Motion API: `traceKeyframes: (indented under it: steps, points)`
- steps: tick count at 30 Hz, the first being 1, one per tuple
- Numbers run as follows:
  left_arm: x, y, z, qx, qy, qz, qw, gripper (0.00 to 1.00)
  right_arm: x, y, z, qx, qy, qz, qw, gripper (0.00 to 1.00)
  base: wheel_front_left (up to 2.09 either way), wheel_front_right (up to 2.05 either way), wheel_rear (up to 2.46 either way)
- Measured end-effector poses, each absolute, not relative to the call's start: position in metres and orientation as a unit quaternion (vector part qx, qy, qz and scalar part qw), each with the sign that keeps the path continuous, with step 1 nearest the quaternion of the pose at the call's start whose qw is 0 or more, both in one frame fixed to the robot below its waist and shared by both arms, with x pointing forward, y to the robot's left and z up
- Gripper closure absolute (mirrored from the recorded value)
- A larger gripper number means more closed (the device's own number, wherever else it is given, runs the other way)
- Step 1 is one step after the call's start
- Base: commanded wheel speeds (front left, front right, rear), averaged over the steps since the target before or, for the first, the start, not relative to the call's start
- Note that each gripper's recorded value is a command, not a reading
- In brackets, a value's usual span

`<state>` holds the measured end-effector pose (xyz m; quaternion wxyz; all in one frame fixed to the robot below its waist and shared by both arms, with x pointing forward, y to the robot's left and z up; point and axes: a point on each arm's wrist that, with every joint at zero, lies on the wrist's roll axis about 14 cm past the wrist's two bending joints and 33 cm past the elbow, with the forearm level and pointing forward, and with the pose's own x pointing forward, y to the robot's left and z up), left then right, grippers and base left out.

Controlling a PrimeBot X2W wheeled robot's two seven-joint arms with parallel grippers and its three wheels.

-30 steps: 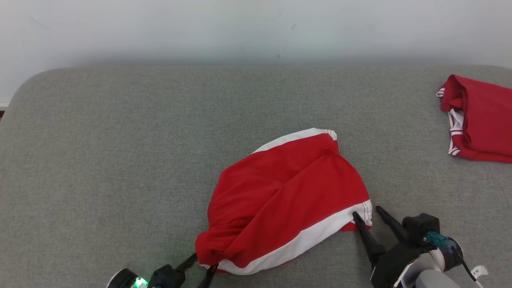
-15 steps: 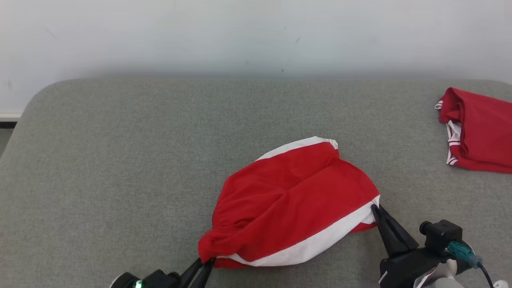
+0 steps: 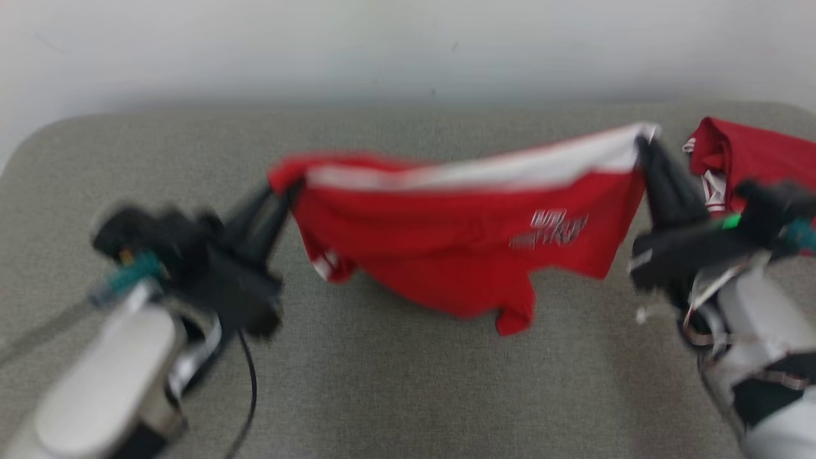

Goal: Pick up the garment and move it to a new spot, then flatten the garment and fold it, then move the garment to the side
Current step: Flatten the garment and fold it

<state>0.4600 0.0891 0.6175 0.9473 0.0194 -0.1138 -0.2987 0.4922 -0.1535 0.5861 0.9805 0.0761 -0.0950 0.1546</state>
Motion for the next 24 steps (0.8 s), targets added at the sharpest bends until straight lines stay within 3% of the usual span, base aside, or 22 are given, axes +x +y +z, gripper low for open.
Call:
traceKeyframes:
  steps: [7, 13, 24]
  points:
    - [0.548, 0.099, 0.722, 0.036, -0.19, -0.281, 0.94, 1.0, 0.576, -0.151, 0.677, 0.063, -0.171, 0.155, 0.971, 1.0, 0.0, 0.0, 0.0]
    - [0.606, 0.091, 0.764, 0.054, -0.22, -0.281, 0.933, 1.0, 0.635, -0.149, 0.74, 0.056, -0.217, 0.152, 0.963, 1.0, 0.0, 0.0, 0.0]
    - [0.689, 0.079, 0.755, 0.022, -0.203, -0.271, 0.941, 1.0, 0.707, -0.164, 0.746, 0.03, -0.212, 0.117, 0.97, 1.0, 0.0, 0.0, 0.0]
